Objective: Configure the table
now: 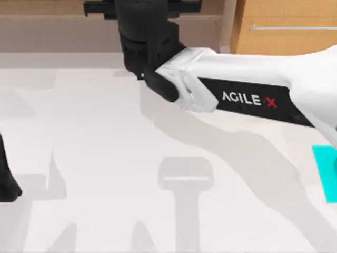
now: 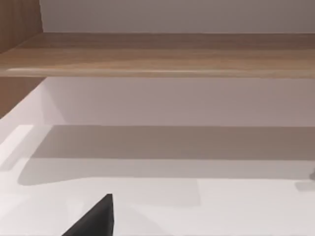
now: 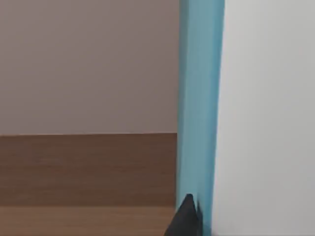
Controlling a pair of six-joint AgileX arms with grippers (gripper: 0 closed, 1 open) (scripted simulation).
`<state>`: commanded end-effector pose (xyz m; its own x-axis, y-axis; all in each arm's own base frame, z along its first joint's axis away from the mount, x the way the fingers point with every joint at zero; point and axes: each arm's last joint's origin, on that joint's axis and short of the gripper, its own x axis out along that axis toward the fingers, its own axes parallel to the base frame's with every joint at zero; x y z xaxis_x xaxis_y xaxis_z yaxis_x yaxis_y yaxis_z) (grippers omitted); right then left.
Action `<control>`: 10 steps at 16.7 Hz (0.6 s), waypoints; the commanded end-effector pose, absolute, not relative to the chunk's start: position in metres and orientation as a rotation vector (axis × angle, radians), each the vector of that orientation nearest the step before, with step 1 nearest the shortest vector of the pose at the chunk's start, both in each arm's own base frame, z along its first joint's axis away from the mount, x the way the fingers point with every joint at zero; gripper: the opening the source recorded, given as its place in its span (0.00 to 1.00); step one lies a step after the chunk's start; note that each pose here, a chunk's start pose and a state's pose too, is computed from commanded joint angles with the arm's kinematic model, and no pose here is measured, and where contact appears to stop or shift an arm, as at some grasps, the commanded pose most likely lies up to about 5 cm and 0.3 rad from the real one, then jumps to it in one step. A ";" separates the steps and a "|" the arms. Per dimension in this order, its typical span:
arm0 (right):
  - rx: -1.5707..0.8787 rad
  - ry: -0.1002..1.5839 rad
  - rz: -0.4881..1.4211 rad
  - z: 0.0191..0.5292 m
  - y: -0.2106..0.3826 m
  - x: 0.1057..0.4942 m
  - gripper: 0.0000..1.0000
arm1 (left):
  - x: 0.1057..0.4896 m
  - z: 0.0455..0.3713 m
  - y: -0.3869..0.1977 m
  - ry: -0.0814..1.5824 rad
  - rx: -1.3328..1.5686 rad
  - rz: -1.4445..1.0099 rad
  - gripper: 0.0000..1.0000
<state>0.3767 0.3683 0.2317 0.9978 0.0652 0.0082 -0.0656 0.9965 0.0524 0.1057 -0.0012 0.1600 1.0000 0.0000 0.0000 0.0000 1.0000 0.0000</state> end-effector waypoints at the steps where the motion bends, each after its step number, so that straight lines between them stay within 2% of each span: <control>1: 0.073 0.001 0.095 0.233 0.365 0.368 0.00 | 0.106 0.160 -0.001 0.000 0.000 0.000 1.00; 5: 0.157 0.082 0.236 0.225 0.337 0.329 0.00 | 0.106 0.160 -0.001 0.000 0.000 0.000 1.00; 10: 0.284 0.302 0.349 0.180 0.267 0.286 0.00 | 0.106 0.160 -0.001 0.000 0.000 0.000 1.00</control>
<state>0.2857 0.2667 0.1801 0.8959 0.3745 -0.2391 -0.2906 0.9010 0.3222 0.1057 -0.0012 0.1600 1.0000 0.0000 0.0000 0.0000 1.0000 0.0000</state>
